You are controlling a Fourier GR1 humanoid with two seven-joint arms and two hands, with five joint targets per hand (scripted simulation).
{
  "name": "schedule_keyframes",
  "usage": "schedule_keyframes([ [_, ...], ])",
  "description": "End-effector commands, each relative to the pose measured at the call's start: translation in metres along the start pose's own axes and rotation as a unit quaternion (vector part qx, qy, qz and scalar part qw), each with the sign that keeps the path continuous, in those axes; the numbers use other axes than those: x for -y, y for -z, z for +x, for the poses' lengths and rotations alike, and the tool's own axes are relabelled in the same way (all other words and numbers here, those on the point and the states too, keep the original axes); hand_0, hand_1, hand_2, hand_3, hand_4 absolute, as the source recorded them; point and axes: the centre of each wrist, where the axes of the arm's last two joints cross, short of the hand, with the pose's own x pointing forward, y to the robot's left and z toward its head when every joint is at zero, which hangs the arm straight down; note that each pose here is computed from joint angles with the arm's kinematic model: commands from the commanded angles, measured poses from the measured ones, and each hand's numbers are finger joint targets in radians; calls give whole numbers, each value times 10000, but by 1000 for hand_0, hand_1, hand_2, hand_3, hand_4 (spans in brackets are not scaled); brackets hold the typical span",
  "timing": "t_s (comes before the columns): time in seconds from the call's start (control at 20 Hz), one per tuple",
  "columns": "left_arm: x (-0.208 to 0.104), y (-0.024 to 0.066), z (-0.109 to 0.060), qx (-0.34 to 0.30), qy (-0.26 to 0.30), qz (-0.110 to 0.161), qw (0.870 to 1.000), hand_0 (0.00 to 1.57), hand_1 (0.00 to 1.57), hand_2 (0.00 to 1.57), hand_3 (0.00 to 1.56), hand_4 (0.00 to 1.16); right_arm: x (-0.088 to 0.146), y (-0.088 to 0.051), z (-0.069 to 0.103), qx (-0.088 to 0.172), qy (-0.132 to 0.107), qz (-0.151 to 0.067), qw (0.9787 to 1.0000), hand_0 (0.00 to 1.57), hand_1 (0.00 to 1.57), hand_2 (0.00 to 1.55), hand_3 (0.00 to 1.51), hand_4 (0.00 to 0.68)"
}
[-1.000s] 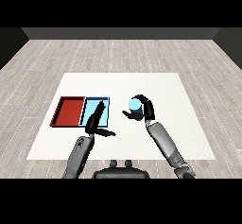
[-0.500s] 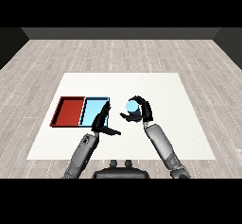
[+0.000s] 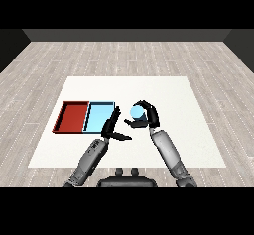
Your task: Pick the blue can and put it in the blue box
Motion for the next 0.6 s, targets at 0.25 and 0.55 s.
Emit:
schedule_keyframes([
  [0.25,126,172,-36,-183,-183,-30,9997,0,0,0,0,0,-334,-49,35,-25,145,156,9998,1486,1486,1462,1393,609],
  [0.55,-100,235,-61,-159,-120,-47,9998,0,0,0,0,0,-264,77,168,70,83,317,9994,1482,1482,1458,1394,609],
])
